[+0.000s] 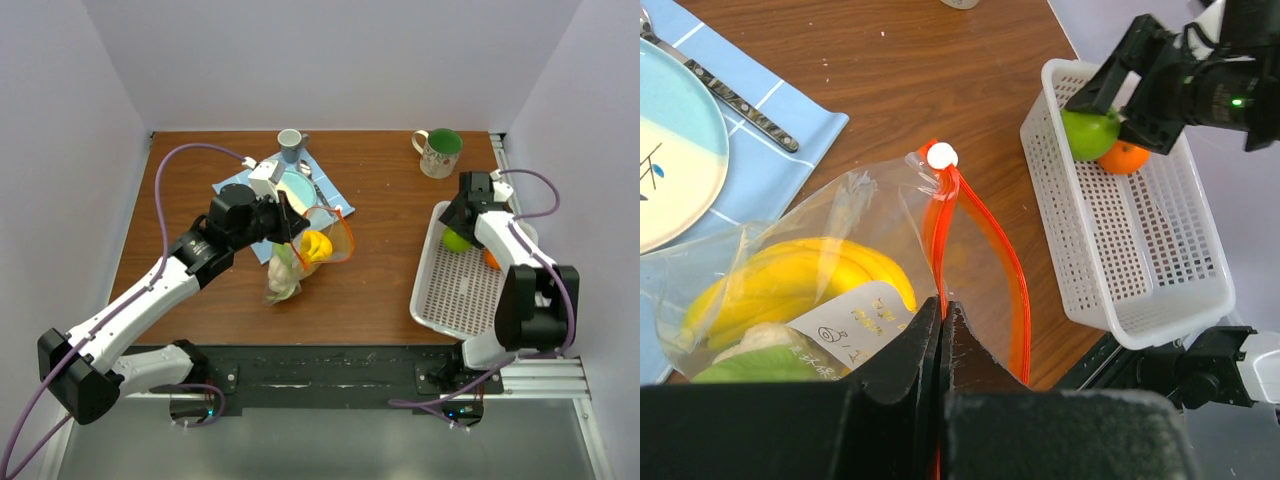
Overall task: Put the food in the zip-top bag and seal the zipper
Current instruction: Pick up the fake fruit from the bin.
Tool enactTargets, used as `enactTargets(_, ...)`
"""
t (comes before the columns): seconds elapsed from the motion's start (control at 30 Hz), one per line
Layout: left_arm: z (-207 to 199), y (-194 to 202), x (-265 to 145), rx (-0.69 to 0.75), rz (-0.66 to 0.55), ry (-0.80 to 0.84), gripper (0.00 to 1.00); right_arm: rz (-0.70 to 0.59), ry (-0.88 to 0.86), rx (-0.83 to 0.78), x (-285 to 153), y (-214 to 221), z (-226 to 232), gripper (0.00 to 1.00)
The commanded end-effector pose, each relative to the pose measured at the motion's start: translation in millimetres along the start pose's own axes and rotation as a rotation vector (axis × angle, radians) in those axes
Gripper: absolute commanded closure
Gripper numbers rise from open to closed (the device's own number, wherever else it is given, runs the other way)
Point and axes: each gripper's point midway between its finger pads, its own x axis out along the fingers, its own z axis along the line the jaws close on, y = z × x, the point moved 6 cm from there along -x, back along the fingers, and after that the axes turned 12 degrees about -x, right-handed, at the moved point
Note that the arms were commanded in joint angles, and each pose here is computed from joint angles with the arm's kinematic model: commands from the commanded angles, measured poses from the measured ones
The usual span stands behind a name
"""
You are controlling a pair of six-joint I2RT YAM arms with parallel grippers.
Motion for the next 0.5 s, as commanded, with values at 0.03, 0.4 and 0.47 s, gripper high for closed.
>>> enactTargets(0.03,-15.6,-20.9,-3.0,0.008,-0.077,0.053,1.00,-0.077,-0.026,0.024,-45.8,-16.0,-16.7,0.61)
enactTargets(0.4,-17.1,-22.1,1.2,0.004,-0.075,0.060,1.00,-0.127,-0.294,0.017,-120.6,-19.6,-7.2,0.64)
enactTargets(0.47,-18.0,-21.9,2.4,0.002,-0.073,0.064,1.00,-0.146,-0.373,-0.023,-143.2,-16.0,13.8,0.64)
